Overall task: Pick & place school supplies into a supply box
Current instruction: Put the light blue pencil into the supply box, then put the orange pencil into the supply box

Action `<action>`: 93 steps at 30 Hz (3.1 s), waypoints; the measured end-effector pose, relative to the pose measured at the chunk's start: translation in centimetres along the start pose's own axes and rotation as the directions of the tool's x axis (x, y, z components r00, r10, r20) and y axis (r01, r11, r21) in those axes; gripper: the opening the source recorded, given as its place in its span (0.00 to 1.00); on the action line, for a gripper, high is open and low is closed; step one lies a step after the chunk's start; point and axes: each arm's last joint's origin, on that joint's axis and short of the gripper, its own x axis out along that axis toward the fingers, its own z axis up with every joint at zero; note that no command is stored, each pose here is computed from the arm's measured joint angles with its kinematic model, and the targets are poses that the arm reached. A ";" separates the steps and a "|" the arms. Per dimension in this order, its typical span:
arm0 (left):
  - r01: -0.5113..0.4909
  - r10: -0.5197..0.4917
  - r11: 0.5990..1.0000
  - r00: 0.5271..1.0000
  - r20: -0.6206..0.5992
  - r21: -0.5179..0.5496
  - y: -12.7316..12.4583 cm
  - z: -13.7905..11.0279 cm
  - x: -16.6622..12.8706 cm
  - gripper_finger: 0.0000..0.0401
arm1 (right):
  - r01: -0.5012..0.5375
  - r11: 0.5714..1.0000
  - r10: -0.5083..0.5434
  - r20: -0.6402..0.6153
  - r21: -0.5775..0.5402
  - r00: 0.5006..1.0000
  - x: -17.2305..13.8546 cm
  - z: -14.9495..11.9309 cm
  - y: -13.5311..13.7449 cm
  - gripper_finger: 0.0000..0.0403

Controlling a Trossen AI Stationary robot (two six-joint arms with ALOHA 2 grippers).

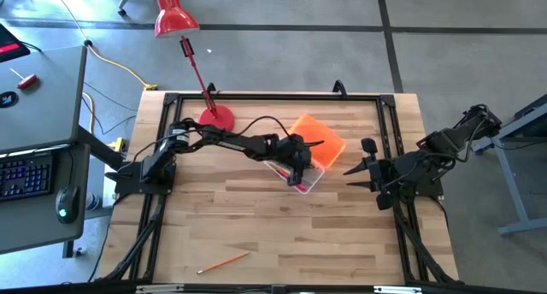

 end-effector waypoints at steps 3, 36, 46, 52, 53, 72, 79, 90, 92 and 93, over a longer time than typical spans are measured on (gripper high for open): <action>0.022 -0.022 0.999 1.000 0.005 0.037 -0.1 0.0 0.0 0.18 | -0.001 1.000 0.001 0.010 0.004 1.000 0.0 0.1 0.0 0.26; -0.028 0.022 0.994 0.998 0.060 0.108 -0.2 0.6 0.0 0.18 | -0.006 1.000 0.005 0.066 0.014 0.998 0.0 0.7 0.1 0.26; 0.009 -0.017 0.994 0.997 0.074 0.110 -1.2 0.9 0.0 0.18 | -0.001 1.000 0.001 0.060 0.002 0.998 0.0 0.6 0.0 0.26; -0.012 0.013 1.000 0.999 0.052 -0.024 -1.1 0.7 0.1 0.18 | 0.047 0.999 -0.046 0.049 0.000 0.998 0.0 0.5 -0.1 0.26; -0.019 0.020 0.999 0.999 0.047 -0.027 -1.1 0.6 0.1 0.18 | 0.047 0.999 -0.047 0.046 -0.001 0.998 0.0 0.5 -0.1 0.26; 0.023 -0.013 0.997 0.989 0.146 -0.069 -0.9 4.2 -2.1 0.43 | 0.036 0.999 -0.036 -0.019 0.024 0.999 1.5 0.3 0.5 0.26; 0.131 -0.128 0.988 0.991 0.040 -0.077 -0.9 9.6 -7.9 0.33 | 0.014 1.000 -0.013 -0.090 0.009 0.996 3.7 0.2 1.4 0.26; 0.109 -0.139 0.981 0.972 -0.189 -0.160 -3.5 15.2 -21.4 0.23 | -0.004 1.000 0.003 -0.165 -0.005 0.986 10.9 0.1 4.4 0.26; 0.081 -0.107 0.985 0.979 -0.175 -0.152 -4.4 16.0 -24.1 0.22 | -0.009 0.999 0.003 -0.167 -0.035 0.986 13.0 -0.1 5.2 0.26; 0.061 -0.084 0.987 0.985 -0.153 -0.147 -4.9 16.4 -25.3 0.22 | -0.016 0.998 0.007 -0.159 -0.054 0.987 14.1 -0.2 5.6 0.26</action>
